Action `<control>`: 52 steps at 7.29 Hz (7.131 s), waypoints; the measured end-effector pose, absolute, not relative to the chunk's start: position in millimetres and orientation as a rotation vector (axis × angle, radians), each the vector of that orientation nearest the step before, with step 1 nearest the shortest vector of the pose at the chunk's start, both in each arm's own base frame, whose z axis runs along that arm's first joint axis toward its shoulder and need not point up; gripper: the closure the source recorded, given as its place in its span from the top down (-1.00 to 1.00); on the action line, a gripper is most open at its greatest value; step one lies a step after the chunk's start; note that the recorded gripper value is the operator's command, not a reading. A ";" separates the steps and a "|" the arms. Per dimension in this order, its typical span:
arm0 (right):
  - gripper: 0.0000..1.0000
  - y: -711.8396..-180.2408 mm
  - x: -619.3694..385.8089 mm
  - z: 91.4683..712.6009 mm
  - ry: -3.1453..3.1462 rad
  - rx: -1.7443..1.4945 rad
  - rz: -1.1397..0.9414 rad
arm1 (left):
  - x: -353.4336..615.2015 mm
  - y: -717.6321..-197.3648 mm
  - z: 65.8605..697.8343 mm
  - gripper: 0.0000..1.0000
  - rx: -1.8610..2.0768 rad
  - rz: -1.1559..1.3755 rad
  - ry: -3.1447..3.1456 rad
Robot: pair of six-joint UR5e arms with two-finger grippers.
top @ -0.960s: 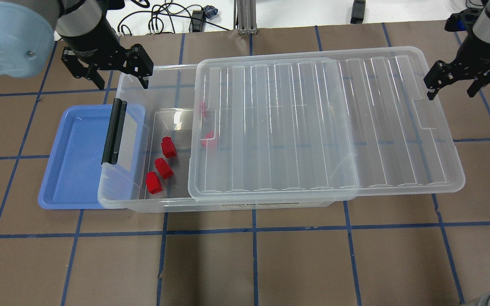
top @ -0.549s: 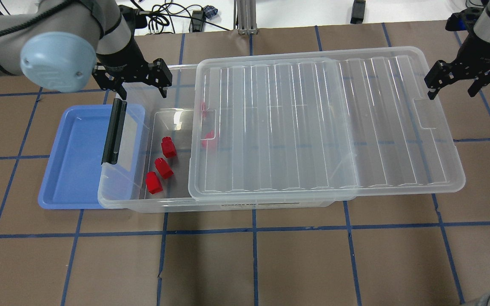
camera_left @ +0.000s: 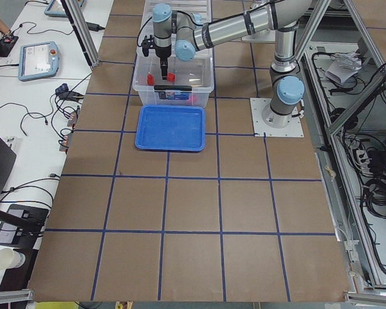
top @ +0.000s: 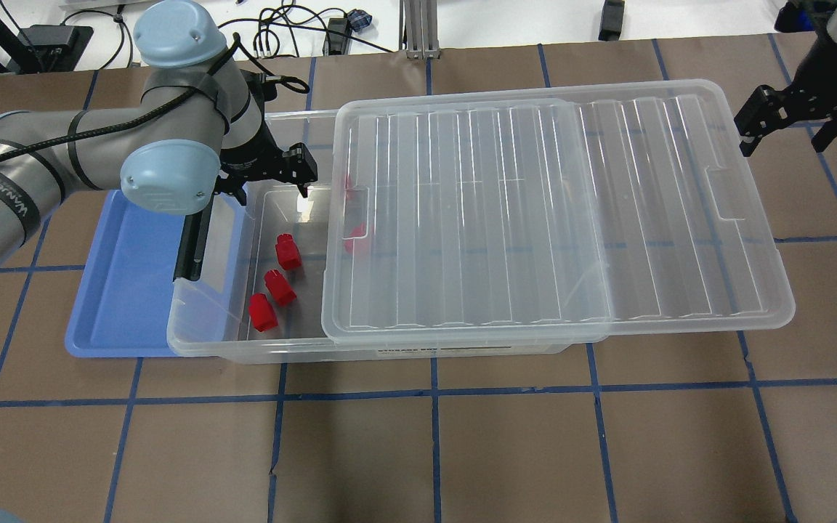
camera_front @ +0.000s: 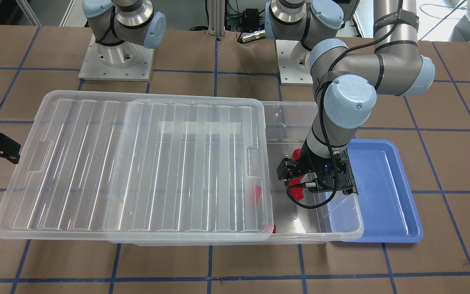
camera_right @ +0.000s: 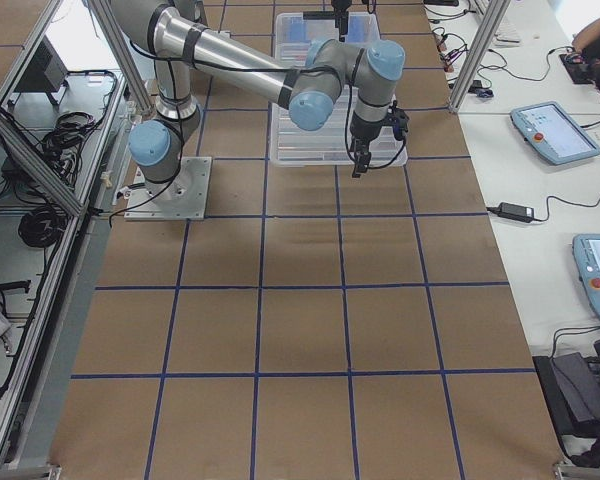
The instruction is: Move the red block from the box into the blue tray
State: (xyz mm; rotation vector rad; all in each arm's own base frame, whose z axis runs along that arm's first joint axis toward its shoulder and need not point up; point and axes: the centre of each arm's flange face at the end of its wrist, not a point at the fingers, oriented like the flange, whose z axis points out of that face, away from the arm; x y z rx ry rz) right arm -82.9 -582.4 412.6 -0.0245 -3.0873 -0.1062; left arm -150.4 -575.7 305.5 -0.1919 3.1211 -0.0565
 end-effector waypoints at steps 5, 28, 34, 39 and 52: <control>1.00 -554.8 -64.4 499.5 -3.091 -0.041 -0.089 | -153.3 -556.7 265.7 1.00 -0.239 0.034 3.110; 1.00 -555.0 -64.3 500.7 -3.107 -0.049 -0.077 | -151.8 -571.3 250.3 -1.00 -0.217 -0.047 3.117; 1.00 -553.6 -63.8 498.6 -3.109 -0.049 -0.085 | -130.7 -587.3 361.4 -1.00 -0.168 0.013 3.108; 1.00 -554.7 -64.4 492.2 -3.111 -0.043 -0.105 | 11.1 -590.1 376.9 -1.00 0.034 0.030 3.152; 1.00 -574.2 -127.3 384.0 -3.104 -0.027 -0.128 | 89.8 -576.5 283.7 1.00 0.251 0.077 3.189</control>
